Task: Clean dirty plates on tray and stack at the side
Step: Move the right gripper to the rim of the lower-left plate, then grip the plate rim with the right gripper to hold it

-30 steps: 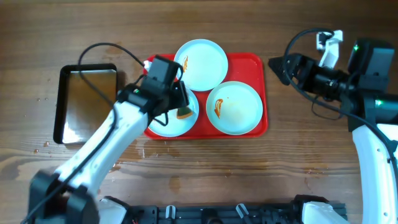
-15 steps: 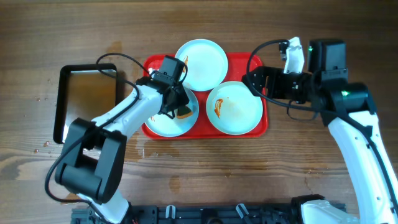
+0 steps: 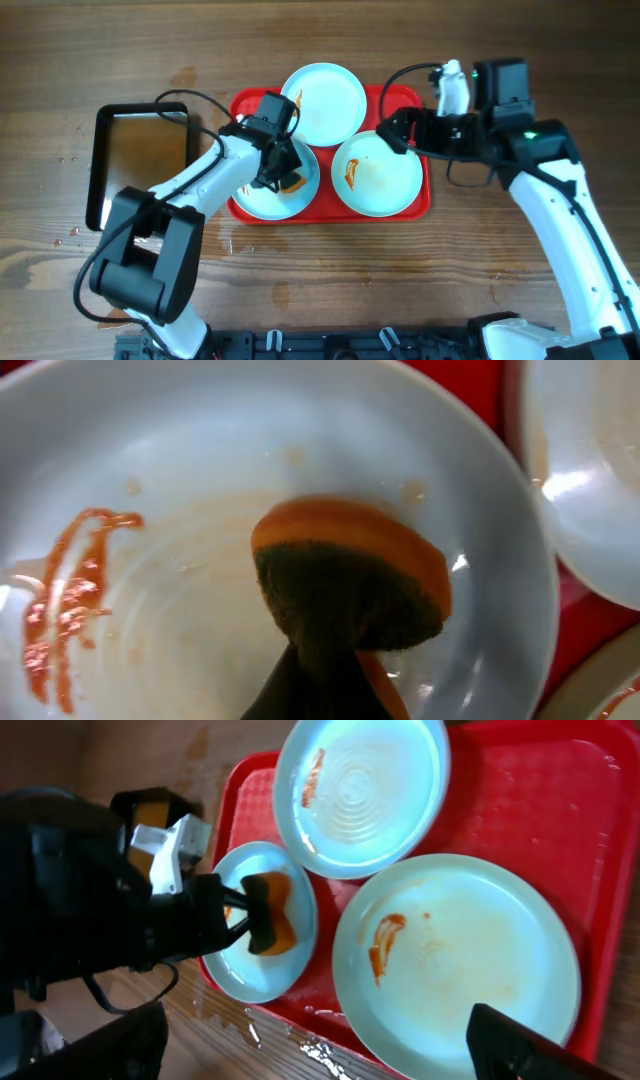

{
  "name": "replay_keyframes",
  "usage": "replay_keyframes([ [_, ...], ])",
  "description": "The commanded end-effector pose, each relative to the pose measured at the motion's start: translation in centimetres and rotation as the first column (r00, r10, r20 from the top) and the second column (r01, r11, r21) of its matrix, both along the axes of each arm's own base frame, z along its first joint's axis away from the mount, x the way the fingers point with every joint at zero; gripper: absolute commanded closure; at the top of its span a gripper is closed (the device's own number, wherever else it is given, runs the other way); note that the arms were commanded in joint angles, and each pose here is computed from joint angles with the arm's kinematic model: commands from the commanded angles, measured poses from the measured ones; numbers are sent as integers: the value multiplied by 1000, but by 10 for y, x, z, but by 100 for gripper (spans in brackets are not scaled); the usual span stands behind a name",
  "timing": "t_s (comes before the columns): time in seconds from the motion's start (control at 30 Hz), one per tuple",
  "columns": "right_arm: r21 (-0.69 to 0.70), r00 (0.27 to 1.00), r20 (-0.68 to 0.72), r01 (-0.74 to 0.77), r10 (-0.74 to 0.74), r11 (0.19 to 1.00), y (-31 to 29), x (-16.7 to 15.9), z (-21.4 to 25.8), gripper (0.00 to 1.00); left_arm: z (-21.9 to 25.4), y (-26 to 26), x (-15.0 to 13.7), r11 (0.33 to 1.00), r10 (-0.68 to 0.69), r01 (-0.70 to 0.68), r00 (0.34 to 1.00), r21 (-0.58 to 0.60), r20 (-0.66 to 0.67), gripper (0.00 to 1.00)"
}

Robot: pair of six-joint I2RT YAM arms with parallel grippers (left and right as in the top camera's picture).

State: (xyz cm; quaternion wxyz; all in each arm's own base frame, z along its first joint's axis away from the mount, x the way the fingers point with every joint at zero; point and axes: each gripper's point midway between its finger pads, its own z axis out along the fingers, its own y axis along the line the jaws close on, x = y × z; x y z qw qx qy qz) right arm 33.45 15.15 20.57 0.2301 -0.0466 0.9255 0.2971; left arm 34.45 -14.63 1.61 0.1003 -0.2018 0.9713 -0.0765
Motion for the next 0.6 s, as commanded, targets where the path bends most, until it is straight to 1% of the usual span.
replay_keyframes([
  [0.0,-46,996,29,-87,89,995,27,8,-13,12,28,22,6,998,57,-58,997,9,49,96],
  [0.07,-86,998,4,-64,64,994,35,13,-28,14,50,27,9,997,73,-72,992,-13,100,96],
  [0.1,-111,999,-18,-48,46,993,41,16,-41,19,66,31,10,997,81,-78,988,-27,135,96],
  [0.13,-117,997,-31,-80,77,990,56,19,-56,26,78,34,8,996,88,-84,984,-32,152,96],
  [0.17,-122,994,-44,-109,105,987,68,20,-70,41,78,35,4,998,66,-64,988,-20,142,96],
  [0.3,-131,986,-81,-158,148,979,89,22,-101,57,72,39,-1,998,68,-69,991,2,115,96],
  [0.4,-130,979,-81,-198,189,971,107,23,-120,59,72,42,0,997,68,-71,990,17,121,96],
  [0.47,-133,971,-53,-240,235,962,121,22,-125,60,71,43,-3,997,68,-71,991,22,111,96],
  [0.57,-168,970,-39,-243,240,955,128,23,-134,60,70,44,-5,997,69,-72,993,28,100,96],
])
